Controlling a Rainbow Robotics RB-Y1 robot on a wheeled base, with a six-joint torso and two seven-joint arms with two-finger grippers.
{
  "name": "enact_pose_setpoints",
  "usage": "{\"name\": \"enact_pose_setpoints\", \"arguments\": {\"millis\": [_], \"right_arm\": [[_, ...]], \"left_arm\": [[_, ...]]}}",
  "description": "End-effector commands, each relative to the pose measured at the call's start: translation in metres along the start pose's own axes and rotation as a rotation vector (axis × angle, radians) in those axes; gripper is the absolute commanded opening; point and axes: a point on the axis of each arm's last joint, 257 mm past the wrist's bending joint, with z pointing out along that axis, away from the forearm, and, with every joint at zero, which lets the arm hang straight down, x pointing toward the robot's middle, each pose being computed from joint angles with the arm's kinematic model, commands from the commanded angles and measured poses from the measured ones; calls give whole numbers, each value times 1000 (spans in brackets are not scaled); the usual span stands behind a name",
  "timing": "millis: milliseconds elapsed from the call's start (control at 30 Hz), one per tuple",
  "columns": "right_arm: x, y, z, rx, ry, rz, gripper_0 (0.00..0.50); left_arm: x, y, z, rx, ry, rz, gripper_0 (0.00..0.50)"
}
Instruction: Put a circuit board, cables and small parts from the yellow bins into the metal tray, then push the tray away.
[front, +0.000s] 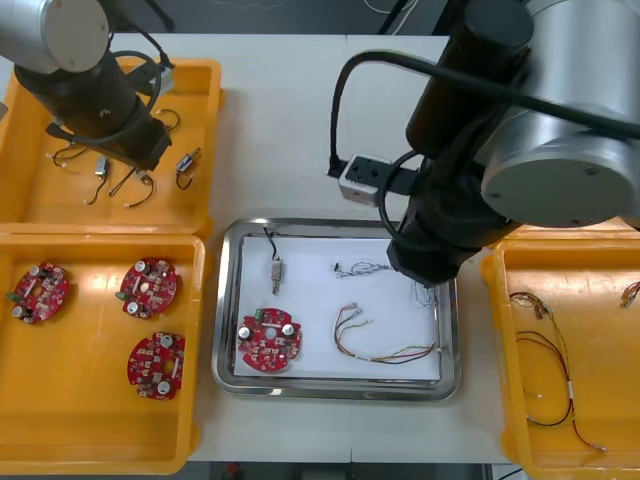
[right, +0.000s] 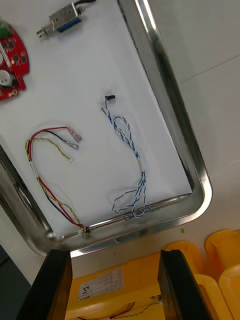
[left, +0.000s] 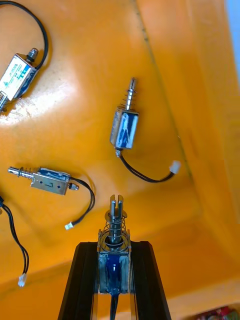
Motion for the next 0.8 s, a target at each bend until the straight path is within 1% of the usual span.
{"name": "enact_pose_setpoints", "arguments": {"millis": [33,167,200,333,433,500,533,600,633,700,733,800], "right_arm": [[8,-19,-25,28,-79,150,500],[31,-38,-32,52,-93,277,500],[38,-44,-34,60,-98,319,500],[60,-63,-38,84,-95,419,500],[80,-78,-40,100,-90,499,500],[98,-89,-42,115,-81,560,500],[103,-91,-41,115,-75,577,500],[119,-100,-43,121,-71,638,500],[123,-103,-43,123,-69,654,500],[139,-109,-44,128,-69,709,500],[142,-111,-45,128,-70,721,500],[159,-117,-45,134,-68,777,500]], "left_arm": [[-35,-9,-50,-5,-96,-135,0],[-34,-29,-56,-7,-88,-169,0],[-33,-35,-58,-13,-86,-178,0],[-31,-56,-62,-24,-76,-208,0],[-32,-77,-65,-17,-78,-233,0],[-38,-95,-68,4,-102,-254,0],[-39,-100,-68,10,-108,-259,0],[-45,-118,-72,36,-130,-281,0],[-46,-123,-72,42,-134,-288,0],[-49,-141,-74,71,-143,-315,0],[-50,-145,-74,79,-146,-324,0],[-53,-161,-75,99,-154,-352,0]]}}
